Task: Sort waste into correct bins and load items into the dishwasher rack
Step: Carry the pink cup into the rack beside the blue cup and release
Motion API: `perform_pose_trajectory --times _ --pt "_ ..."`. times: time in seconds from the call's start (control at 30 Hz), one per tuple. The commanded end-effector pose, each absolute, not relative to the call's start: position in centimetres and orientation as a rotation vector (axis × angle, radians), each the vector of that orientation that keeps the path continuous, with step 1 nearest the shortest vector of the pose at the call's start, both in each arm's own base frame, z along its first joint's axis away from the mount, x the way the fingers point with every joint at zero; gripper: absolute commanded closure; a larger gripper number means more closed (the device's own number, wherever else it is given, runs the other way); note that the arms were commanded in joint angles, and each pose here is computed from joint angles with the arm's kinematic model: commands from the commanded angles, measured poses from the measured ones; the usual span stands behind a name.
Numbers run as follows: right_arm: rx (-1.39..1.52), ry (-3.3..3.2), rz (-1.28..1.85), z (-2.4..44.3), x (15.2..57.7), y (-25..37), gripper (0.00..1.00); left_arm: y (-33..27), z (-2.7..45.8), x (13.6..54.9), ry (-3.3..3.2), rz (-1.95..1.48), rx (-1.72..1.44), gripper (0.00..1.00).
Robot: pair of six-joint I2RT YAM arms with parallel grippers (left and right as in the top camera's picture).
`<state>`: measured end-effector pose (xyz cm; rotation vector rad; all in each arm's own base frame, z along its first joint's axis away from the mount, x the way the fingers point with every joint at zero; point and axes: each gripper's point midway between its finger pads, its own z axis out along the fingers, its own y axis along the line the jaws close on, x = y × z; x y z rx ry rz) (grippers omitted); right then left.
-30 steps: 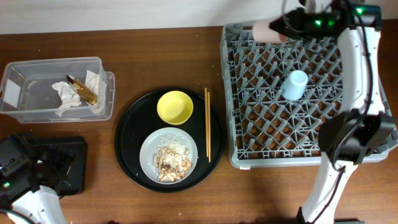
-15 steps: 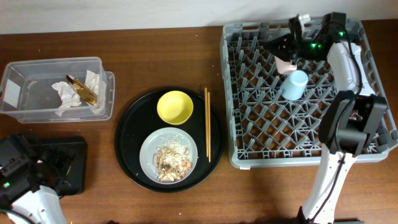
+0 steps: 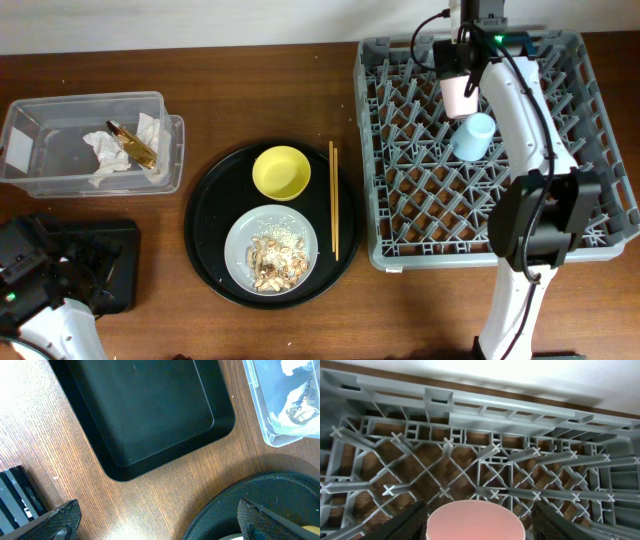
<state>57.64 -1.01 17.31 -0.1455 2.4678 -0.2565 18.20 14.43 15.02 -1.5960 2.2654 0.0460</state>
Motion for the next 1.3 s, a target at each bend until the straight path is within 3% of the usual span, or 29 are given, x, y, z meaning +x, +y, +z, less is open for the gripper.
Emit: perform_pose_trajectory --times 0.0,0.13,0.23,0.3,0.33,0.43,0.57,0.63,0.7,0.83,0.97,1.0,1.07,1.13,1.17,1.27 --pt "-0.006 2.503 -0.360 16.8 56.7 -2.6 0.36 14.6 15.1 18.1 2.252 0.056 -1.605 0.01" --pt "0.121 2.597 -0.415 15.5 54.2 -3.6 0.46 14.6 15.1 18.1 2.252 0.056 -1.605 0.01" --pt "0.202 2.637 -0.397 16.2 52.3 -3.6 0.48 14.6 15.1 18.1 2.252 0.056 -1.605 0.01" --pt "0.233 2.645 -0.392 17.7 50.8 -3.6 0.61 14.6 15.1 18.1 2.252 0.055 -1.604 0.01" --pt "0.231 2.655 -0.396 18.1 50.3 -3.7 0.83 14.6 15.1 18.1 2.252 0.055 -1.604 0.01" --pt "0.240 2.606 -0.382 20.5 49.9 -3.7 0.96 14.6 15.1 18.1 2.252 0.055 -1.604 0.01" --pt "0.182 2.404 -0.355 28.6 49.9 -3.5 0.96 14.6 15.1 18.1 2.252 0.055 -1.604 0.01" --pt "0.110 2.448 -0.301 27.8 49.5 -1.4 0.96 14.6 15.1 18.1 2.252 0.055 -1.604 0.01" --pt "-0.109 2.486 0.088 27.1 49.4 4.9 0.96 14.6 15.1 18.1 2.252 0.055 -1.604 0.01" --pt "-0.237 2.604 0.872 23.7 46.3 12.7 0.96 14.6 15.1 18.1 2.252 0.055 -1.604 0.01" --pt "0.079 2.714 1.085 17.9 48.3 10.5 0.96 14.6 15.1 18.1 2.252 0.055 -1.604 0.01" --pt "0.123 2.721 1.124 17.0 48.6 9.8 0.95 14.6 15.1 18.1 2.252 0.055 -1.604 0.01" --pt "0.193 2.739 1.128 16.0 48.6 8.1 0.68 14.6 15.1 18.1 2.252 0.056 -1.605 0.01" --pt "0.226 2.749 1.130 16.0 48.3 7.5 0.55 14.6 15.1 18.1 2.252 0.055 -1.604 0.01" --pt "0.240 2.744 1.127 16.1 48.3 6.9 0.44 14.6 15.1 18.1 2.252 0.055 -1.604 0.01" --pt "0.226 2.721 0.882 18.5 48.7 4.4 0.25 14.6 15.1 18.1 2.252 0.055 -1.604 0.01"
